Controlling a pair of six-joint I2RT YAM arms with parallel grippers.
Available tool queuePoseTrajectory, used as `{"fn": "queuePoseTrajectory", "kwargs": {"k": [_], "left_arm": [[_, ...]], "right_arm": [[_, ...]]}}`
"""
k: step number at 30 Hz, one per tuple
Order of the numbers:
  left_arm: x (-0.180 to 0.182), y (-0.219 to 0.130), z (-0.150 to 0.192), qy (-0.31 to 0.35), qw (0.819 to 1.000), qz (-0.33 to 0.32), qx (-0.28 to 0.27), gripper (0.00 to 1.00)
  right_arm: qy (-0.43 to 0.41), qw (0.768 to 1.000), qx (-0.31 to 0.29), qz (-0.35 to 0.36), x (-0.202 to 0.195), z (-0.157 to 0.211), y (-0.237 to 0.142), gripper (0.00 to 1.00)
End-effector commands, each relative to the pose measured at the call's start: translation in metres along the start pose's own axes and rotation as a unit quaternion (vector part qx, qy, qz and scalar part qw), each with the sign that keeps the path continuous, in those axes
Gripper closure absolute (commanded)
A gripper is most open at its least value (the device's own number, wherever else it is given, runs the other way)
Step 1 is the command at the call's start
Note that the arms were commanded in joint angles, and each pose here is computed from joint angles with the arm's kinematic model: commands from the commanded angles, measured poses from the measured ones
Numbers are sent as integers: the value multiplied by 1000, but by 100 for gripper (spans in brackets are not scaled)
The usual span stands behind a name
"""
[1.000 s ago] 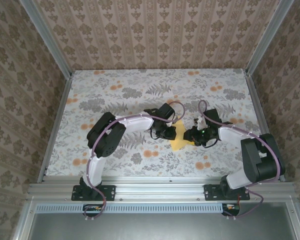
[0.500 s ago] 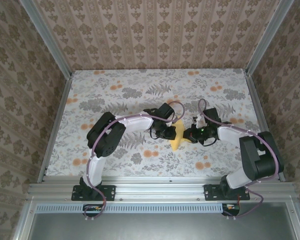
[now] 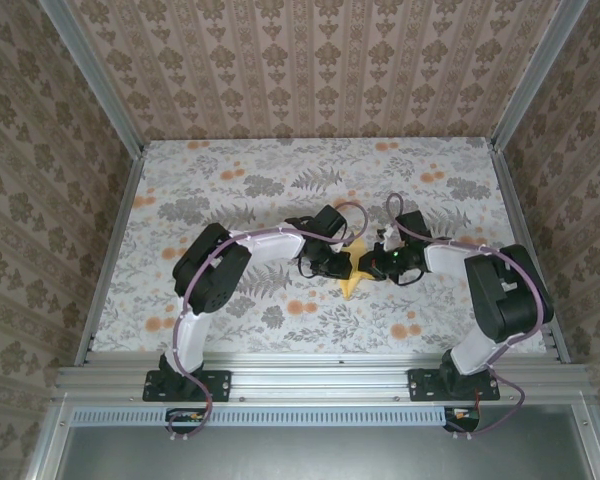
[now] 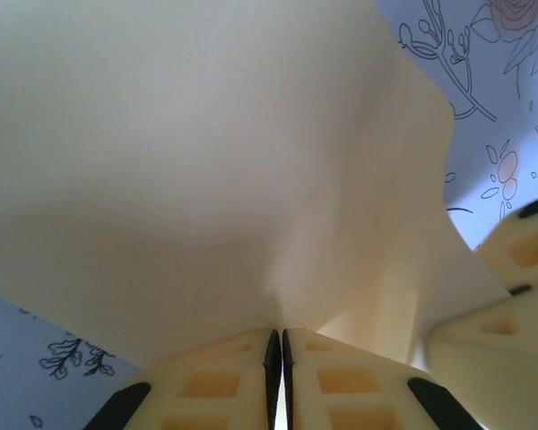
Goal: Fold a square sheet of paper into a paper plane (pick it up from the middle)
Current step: Third fold the triangle at the center of the table.
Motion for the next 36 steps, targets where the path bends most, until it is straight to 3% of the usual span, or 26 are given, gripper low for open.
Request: {"fn": "queuePoseTrajectory", "kwargs": {"k": [1, 27, 36], "left_arm": [[14, 4, 16, -15, 999, -16, 24, 86], [17, -42, -22, -37, 998, 30, -43, 78], [27, -28, -31, -38, 998, 35, -33, 80]], "right_arm": [[-2, 1000, -1, 0, 6, -7, 5, 91], [3, 999, 15, 36, -8, -8, 20, 90], [1, 999, 15, 32, -3, -10, 21, 89]]}}
Point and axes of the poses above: each hand's point on the last joint's axis, 136 mm out from that joint toward the fingers, its own y axis out along the fingers, its own x axis along the line the jaws close on, z = x × y, the point moved 2 cm from there along -y, back along the fingers, and after that the axes turned 8 degrees about y, right-handed, at the moved point
